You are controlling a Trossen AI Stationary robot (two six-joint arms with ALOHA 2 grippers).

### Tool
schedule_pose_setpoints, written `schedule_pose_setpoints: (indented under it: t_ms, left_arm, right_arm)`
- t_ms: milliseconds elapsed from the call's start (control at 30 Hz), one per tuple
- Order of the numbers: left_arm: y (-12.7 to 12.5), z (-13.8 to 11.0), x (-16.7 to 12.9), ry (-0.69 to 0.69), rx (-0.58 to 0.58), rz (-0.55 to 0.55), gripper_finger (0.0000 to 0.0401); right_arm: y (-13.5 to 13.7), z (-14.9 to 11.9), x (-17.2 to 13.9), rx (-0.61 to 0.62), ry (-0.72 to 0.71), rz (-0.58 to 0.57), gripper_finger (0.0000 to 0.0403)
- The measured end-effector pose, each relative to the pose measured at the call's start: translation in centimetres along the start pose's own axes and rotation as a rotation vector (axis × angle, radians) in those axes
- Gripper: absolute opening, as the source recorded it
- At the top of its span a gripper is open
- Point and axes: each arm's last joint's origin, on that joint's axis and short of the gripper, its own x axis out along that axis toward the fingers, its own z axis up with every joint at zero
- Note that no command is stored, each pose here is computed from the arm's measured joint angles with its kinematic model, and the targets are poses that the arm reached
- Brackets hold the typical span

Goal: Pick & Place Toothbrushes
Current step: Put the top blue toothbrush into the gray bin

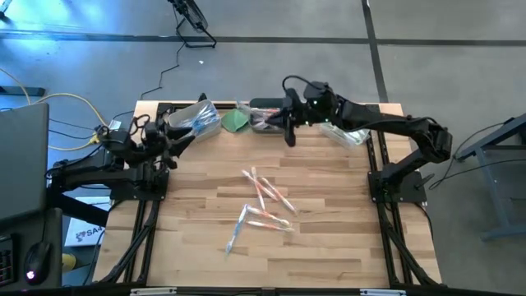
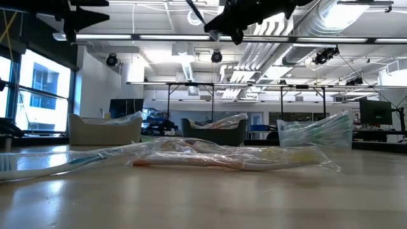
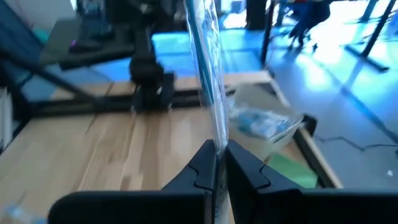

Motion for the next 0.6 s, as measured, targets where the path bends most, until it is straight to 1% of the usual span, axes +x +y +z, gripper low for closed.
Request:
schedule_pose_setpoints:
  t_ms: [67,200,433,500,600]
  left_arm:
    - [-0.1,0.2,0.1,-0.021,-0.003,0.003,0.0179]
    - [-0.2,0.1,0.7,-0.014,0.042,0.016,0.0179]
    - [-0.2,-1.2,3.1,0.061,0.092,0.141,0.0179]
    - [-0.4,-1.3,4.0,0.052,0.115,0.140,0.0179]
    - [-0.8,-1.1,5.1,0.003,0.147,0.128,0.0179]
  right_arm:
    - [-0.3,0.3,-0.1,0.007,-0.036,-0.016,0.0011]
    - [-1.0,0.8,-0.3,0.040,-0.083,-0.047,0.0011]
    - [-1.3,0.8,-0.4,0.049,-0.087,-0.140,0.0011]
    - [-1.5,0.8,-0.4,0.047,-0.087,-0.145,0.0011]
    - [-2.0,0.8,-0.6,0.048,-0.088,-0.155,0.0011]
